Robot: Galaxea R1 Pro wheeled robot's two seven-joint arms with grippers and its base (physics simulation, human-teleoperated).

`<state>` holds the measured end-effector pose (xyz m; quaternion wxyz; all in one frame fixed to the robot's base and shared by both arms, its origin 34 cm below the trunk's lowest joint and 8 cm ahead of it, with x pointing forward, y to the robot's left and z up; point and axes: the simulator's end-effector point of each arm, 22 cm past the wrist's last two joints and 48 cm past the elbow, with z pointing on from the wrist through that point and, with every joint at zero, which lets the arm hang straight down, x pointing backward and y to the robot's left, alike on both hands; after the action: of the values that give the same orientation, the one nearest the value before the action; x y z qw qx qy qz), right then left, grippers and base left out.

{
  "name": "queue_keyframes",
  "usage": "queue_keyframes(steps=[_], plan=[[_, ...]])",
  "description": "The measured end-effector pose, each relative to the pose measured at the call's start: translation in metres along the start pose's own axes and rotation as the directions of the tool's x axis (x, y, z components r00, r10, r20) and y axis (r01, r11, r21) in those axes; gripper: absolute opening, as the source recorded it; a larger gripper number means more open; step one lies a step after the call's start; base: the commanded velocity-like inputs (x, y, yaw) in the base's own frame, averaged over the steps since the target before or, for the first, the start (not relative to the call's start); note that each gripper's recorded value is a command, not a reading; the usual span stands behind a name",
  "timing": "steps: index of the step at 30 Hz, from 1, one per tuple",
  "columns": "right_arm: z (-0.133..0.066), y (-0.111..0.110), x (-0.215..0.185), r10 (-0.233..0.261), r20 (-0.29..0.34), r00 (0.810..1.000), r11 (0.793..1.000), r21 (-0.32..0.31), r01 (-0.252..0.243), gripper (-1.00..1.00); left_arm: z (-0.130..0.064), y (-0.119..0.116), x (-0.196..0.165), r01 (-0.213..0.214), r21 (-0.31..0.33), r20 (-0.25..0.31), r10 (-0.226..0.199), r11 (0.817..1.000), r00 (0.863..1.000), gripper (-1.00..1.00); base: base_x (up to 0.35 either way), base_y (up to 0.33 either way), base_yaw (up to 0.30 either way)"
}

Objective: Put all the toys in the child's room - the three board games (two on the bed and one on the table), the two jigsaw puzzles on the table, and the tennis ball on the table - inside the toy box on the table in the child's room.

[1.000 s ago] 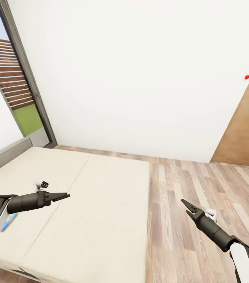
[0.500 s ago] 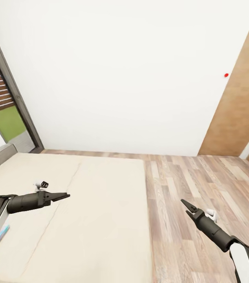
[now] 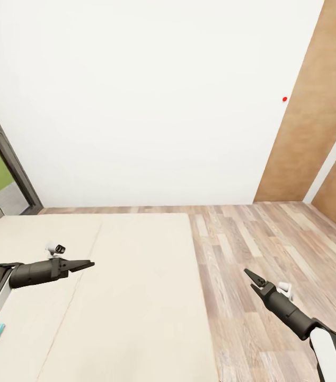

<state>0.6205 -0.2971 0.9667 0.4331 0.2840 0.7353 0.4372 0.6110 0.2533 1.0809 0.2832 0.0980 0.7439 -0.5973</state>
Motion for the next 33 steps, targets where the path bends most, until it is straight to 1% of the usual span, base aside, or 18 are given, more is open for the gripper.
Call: queue_keyframes(steps=[19,27,33], plan=[[0.0005,0.0006,0.0009,0.002,0.000,1.000,1.000,-0.002,-0.002,1.00,0.0000,0.0002,0.0001,0.001,0.000,0.000,-0.001,1.000,1.000,1.00,0.000,0.286,-0.005],[0.0008,0.0007,0.0013,0.003,-0.001,1.000,1.000,-0.002,-0.003,1.00,-0.0001,0.0002,0.0001,0.001,0.000,0.000,-0.001,1.000,1.000,1.00,0.000,0.286,0.178],[0.0007,0.0009,0.0012,0.003,0.000,1.000,1.000,-0.003,-0.003,1.00,0.0000,0.0002,0.0001,0.001,0.000,0.000,-0.001,1.000,1.000,1.00,0.000,0.286,0.063]])
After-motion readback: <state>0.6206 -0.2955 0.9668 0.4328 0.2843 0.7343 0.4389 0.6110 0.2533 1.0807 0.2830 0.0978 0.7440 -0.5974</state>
